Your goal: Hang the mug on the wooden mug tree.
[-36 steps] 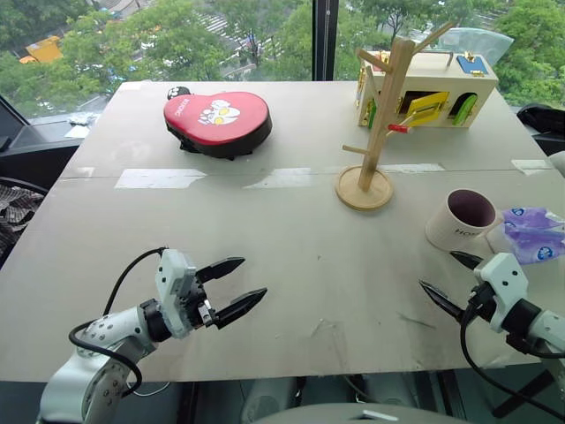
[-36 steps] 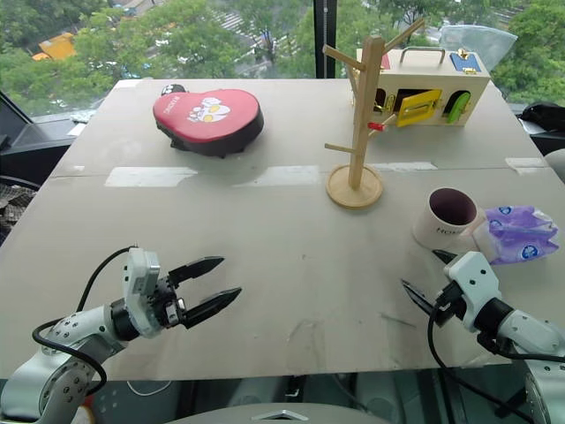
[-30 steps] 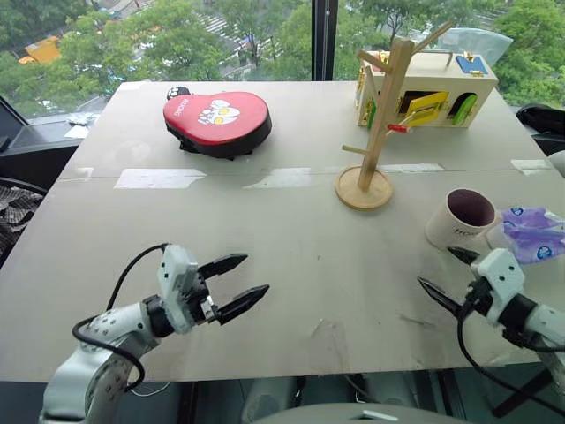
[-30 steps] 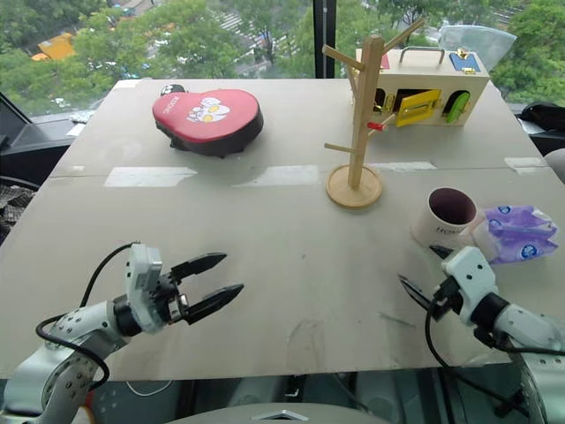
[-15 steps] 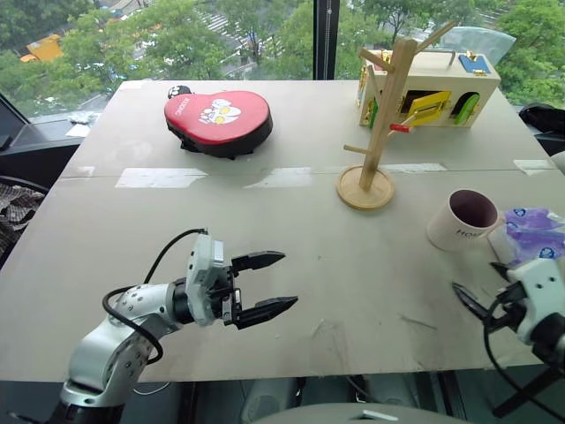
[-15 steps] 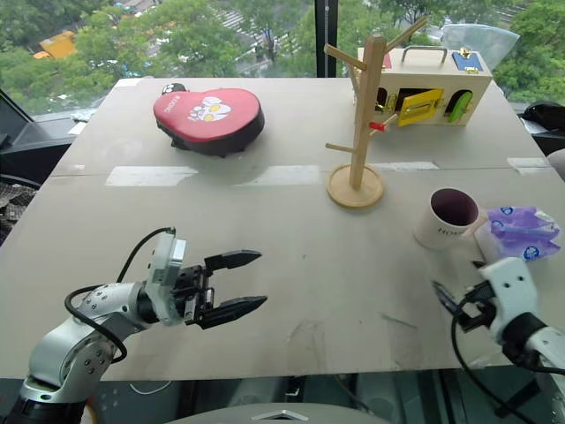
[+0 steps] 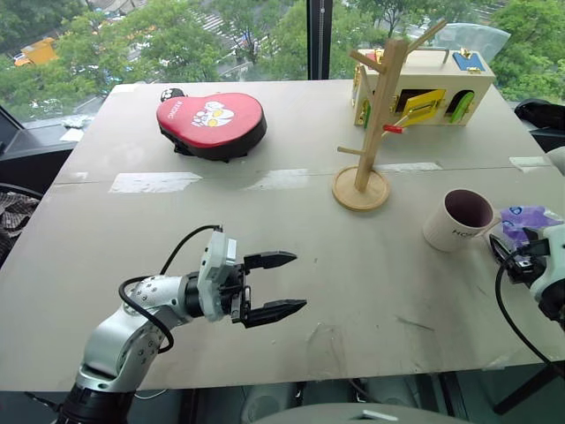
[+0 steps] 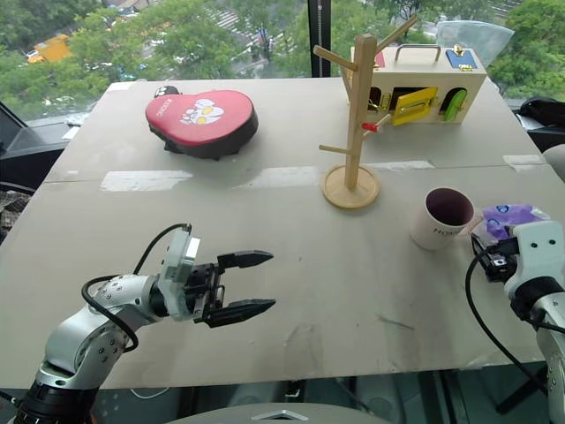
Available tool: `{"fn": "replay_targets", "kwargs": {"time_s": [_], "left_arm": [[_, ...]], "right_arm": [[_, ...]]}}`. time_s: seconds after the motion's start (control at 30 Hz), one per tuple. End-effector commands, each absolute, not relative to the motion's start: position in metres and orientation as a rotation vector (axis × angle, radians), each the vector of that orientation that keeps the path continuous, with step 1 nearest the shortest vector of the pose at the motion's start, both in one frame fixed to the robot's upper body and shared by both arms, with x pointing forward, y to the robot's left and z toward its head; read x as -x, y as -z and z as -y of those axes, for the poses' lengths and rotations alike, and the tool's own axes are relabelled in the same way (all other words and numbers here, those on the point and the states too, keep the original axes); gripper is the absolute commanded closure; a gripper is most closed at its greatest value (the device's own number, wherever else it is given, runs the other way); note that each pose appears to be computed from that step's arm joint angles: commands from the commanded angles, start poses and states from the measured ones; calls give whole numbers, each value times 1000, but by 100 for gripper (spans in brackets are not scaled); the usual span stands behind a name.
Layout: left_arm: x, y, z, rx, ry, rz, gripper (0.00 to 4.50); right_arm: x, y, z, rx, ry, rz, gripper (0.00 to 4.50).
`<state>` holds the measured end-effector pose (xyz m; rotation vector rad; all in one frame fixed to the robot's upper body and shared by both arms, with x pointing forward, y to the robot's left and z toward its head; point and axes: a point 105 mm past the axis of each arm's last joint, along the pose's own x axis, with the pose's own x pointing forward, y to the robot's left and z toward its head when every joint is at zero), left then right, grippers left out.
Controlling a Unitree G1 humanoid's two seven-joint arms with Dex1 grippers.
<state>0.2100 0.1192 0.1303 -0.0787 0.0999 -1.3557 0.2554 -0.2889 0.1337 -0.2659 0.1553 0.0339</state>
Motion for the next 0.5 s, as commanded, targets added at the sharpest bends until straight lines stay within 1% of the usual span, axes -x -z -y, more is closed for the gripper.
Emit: {"fn": "replay_targets", "kwargs": {"time_s": [0.03,0.17,0.4,0.47,0.5], "left_arm": [[-205,-138,-116,70,1375,-67,0],[-205,-138,-118,66,1369,-69,0],[-206,-137,-119,57,1351,-66,0],[-206,-137,-119,56,1348,-65,0],[-206,-137,-119,56,1347,-64,0]], "right_arm": [[-261,-144,286,297,-49,-125,162],[-270,-143,283,292,-72,-123,162],[-294,-137,275,285,-133,-116,162],[-302,-136,273,284,-149,-108,224],[-305,-135,273,281,-154,-103,246]]}}
